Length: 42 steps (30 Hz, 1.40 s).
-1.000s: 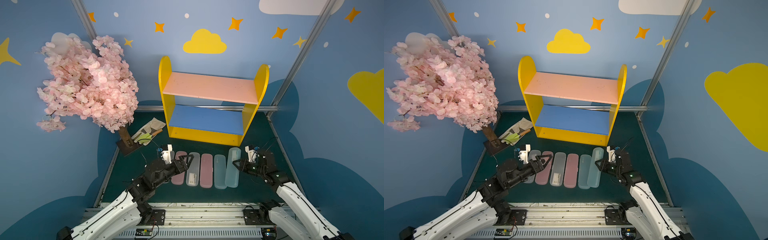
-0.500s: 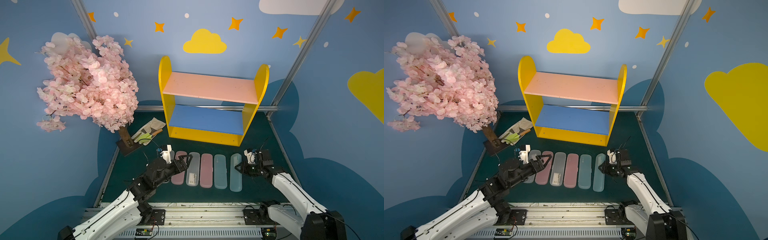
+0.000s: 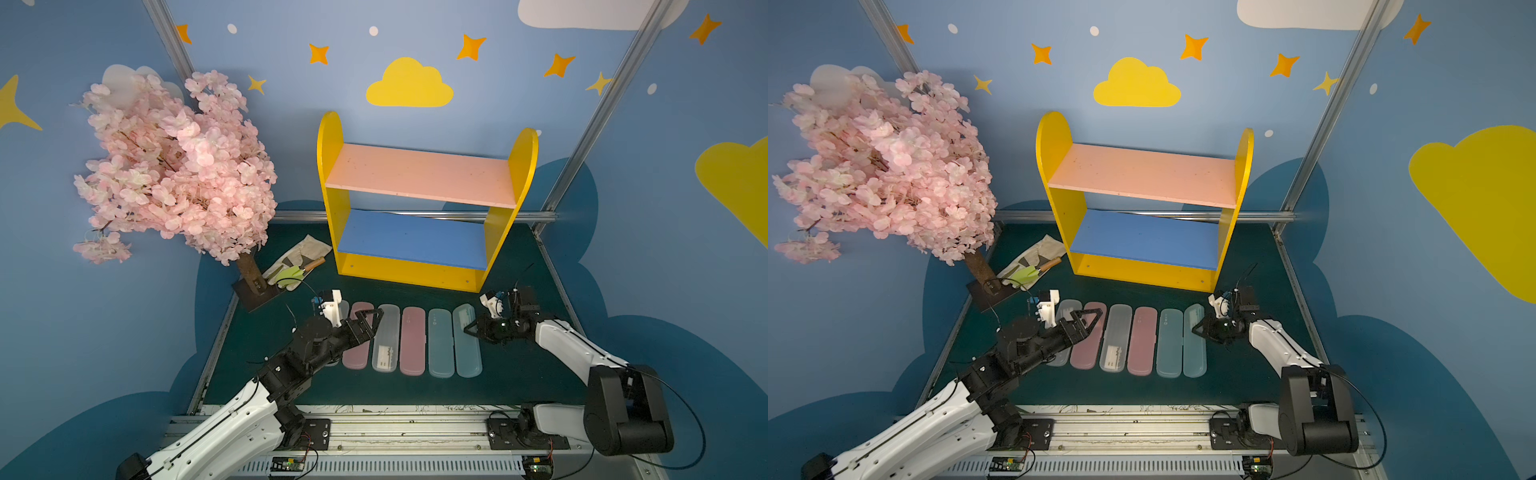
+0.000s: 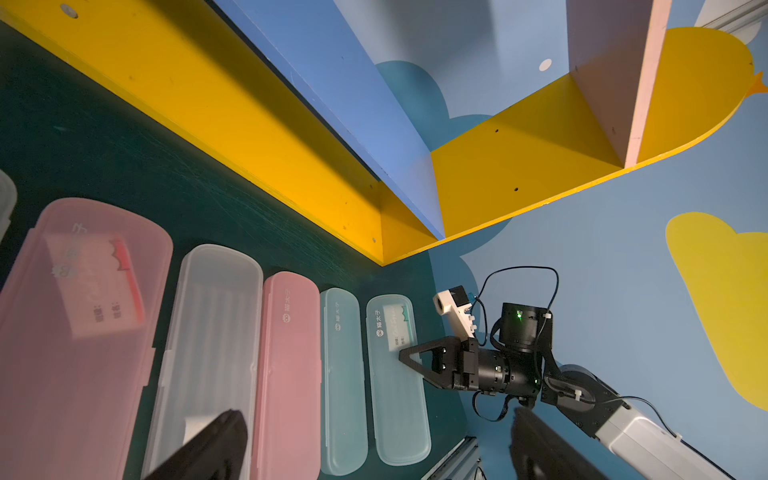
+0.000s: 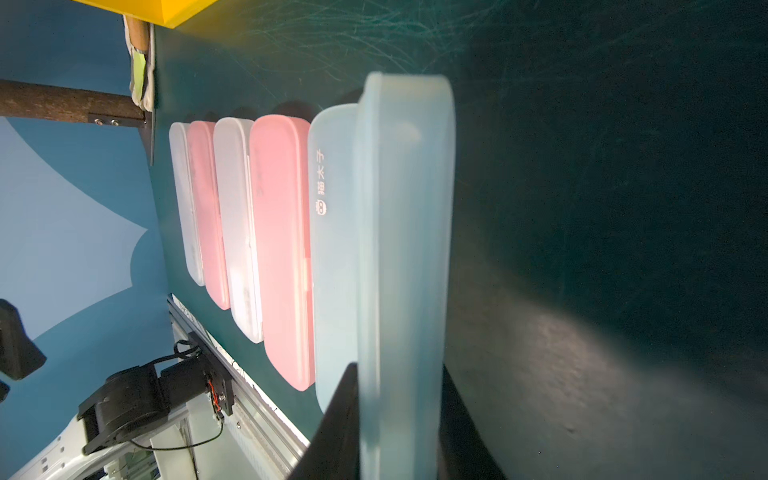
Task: Remove the pencil cases from the shelf
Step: Place the pencil case at the center of the board.
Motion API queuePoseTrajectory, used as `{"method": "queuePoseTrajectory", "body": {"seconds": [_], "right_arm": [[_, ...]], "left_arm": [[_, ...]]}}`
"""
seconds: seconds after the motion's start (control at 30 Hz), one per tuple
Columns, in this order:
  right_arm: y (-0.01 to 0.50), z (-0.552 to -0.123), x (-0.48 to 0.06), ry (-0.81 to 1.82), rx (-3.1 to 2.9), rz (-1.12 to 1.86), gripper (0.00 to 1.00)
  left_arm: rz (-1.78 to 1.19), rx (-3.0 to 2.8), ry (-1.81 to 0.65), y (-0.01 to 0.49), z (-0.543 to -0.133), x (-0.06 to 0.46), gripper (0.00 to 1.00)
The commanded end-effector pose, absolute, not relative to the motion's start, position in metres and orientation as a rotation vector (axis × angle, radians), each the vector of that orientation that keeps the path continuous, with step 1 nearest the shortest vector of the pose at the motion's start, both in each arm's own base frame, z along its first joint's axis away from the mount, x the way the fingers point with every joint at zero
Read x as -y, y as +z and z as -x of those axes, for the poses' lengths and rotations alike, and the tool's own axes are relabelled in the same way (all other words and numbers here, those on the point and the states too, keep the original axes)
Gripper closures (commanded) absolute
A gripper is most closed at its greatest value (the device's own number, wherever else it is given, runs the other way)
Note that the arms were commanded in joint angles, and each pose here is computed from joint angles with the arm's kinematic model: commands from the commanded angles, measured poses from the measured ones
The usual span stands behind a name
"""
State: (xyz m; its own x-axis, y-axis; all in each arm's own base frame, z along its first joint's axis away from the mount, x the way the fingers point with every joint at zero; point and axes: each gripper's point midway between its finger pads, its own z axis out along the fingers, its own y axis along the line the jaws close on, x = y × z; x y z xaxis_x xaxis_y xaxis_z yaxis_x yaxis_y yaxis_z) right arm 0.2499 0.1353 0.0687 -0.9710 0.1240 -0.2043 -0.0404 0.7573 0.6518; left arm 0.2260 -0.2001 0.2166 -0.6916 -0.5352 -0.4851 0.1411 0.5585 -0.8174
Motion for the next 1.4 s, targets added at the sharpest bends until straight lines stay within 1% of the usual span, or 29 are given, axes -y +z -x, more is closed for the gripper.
{"method": "queuePoseTrajectory", "body": {"seconds": [0.0, 0.47, 0.6, 0.7, 0.77, 0.8, 0.97, 1.1, 1.17, 1.3, 1.37], "right_arm": [[0.075, -0.257, -0.139, 1.051, -2.68, -0.011, 0.83], [0.056, -0.259, -0.128, 1.006, -2.71, -0.079, 0.83], [0.052, -0.259, -0.128, 1.013, -2.717, -0.089, 0.82], [0.051, -0.259, -0.127, 1.005, -2.724, -0.096, 0.75], [0.05, -0.257, -0.125, 0.995, -2.736, -0.105, 0.61], [0.049, -0.257, -0.125, 0.987, -2.742, -0.111, 0.56], [0.047, -0.254, -0.118, 0.939, -2.772, -0.149, 0.4], [0.043, -0.251, -0.111, 0.881, -2.801, -0.186, 0.3], [0.044, -0.251, -0.108, 0.85, -2.809, -0.193, 0.27], [0.045, -0.25, -0.101, 0.788, -2.811, -0.22, 0.15], [0.048, -0.251, -0.098, 0.76, -2.801, -0.226, 0.12]], "left_arm": [[0.316, -2.042, -1.144, 0.214, -0.228, 0.197, 0.0], [0.329, -2.043, -1.145, 0.212, -0.231, 0.197, 0.0], [0.328, -2.048, -1.145, 0.21, -0.23, 0.198, 0.0], [0.326, -2.048, -1.143, 0.21, -0.23, 0.197, 0.0], [0.328, -2.05, -1.136, 0.209, -0.231, 0.196, 0.0], [0.327, -2.05, -1.135, 0.209, -0.23, 0.196, 0.0], [0.319, -2.058, -1.114, 0.208, -0.23, 0.194, 0.0], [0.297, -2.085, -1.033, 0.206, -0.232, 0.187, 0.0], [0.268, -2.101, -0.968, 0.205, -0.232, 0.183, 0.0], [0.222, -2.106, -0.8, 0.203, -0.234, 0.164, 0.0], [0.187, -2.076, -0.722, 0.206, -0.236, 0.155, 0.0]]}}
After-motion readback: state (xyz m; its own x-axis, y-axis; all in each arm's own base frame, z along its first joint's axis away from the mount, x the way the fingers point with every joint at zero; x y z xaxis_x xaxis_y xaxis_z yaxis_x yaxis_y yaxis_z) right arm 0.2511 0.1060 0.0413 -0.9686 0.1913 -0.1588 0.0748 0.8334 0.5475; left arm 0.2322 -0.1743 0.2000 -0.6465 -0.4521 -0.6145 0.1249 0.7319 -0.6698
